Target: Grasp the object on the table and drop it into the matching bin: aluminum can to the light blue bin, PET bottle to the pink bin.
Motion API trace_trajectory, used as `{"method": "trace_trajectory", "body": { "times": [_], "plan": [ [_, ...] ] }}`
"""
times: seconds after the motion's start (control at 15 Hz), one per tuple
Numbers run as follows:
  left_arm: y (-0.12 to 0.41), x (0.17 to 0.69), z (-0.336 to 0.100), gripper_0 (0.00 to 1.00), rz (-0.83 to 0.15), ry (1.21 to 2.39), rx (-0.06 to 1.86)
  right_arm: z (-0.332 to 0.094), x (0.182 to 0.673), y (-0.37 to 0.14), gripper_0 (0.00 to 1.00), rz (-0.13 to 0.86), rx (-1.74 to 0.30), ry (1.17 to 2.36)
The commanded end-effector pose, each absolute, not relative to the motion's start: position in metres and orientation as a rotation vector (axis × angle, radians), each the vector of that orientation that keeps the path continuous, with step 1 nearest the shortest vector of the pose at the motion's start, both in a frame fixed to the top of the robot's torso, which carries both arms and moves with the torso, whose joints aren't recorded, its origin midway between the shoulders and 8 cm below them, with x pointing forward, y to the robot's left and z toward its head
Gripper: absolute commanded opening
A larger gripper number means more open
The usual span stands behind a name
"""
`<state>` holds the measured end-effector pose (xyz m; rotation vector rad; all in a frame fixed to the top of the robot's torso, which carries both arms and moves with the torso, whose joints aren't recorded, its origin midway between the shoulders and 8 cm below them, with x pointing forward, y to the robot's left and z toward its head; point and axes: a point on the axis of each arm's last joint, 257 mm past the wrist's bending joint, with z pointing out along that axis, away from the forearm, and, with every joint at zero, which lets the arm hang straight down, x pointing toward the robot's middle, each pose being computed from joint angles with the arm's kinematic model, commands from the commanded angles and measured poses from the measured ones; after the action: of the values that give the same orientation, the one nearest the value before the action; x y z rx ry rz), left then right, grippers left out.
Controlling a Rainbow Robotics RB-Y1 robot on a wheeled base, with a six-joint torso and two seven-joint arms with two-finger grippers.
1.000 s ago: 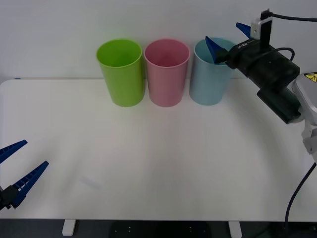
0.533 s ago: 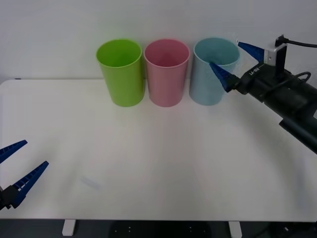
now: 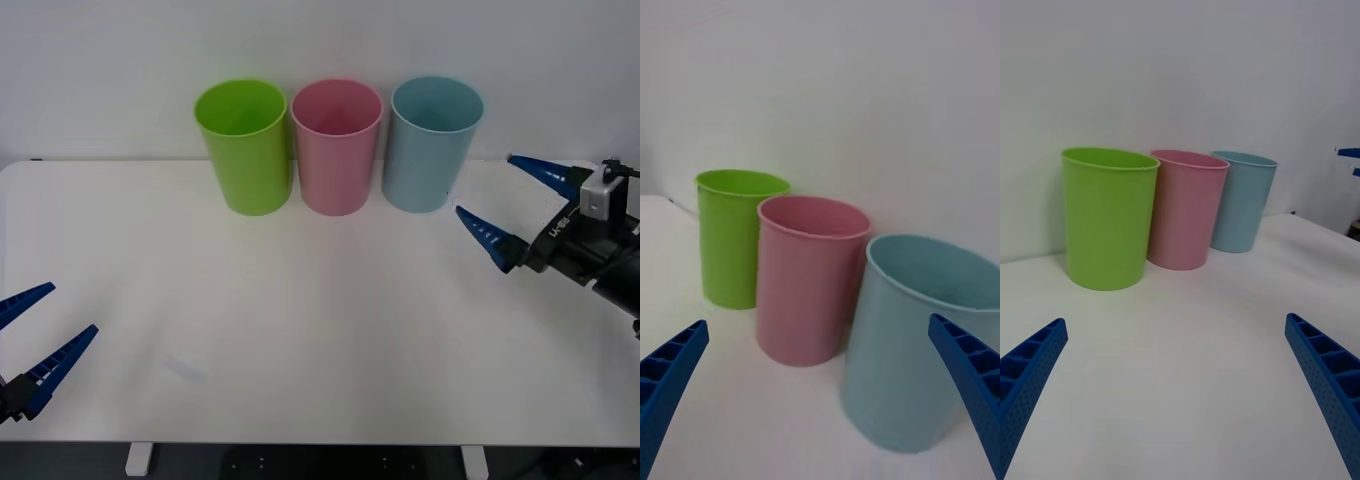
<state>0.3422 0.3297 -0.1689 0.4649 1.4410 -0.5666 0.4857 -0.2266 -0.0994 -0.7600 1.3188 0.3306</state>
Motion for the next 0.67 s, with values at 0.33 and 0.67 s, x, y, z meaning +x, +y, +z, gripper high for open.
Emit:
{"method": "trace_trajectory", "body": {
  "times": [0.33, 0.67],
  "plan": [
    [0.33, 0.342, -0.169, 1.0, -0.567, 1.441, 0.465, -0.143, 0.442, -0.262, 1.0, 0.244, -0.843, 1.341],
    [0.33, 0.342, -0.169, 1.0, -0.567, 1.441, 0.465, -0.168, 0.404, -0.266, 1.0, 0.296, -0.821, 1.402]
  ]
}}
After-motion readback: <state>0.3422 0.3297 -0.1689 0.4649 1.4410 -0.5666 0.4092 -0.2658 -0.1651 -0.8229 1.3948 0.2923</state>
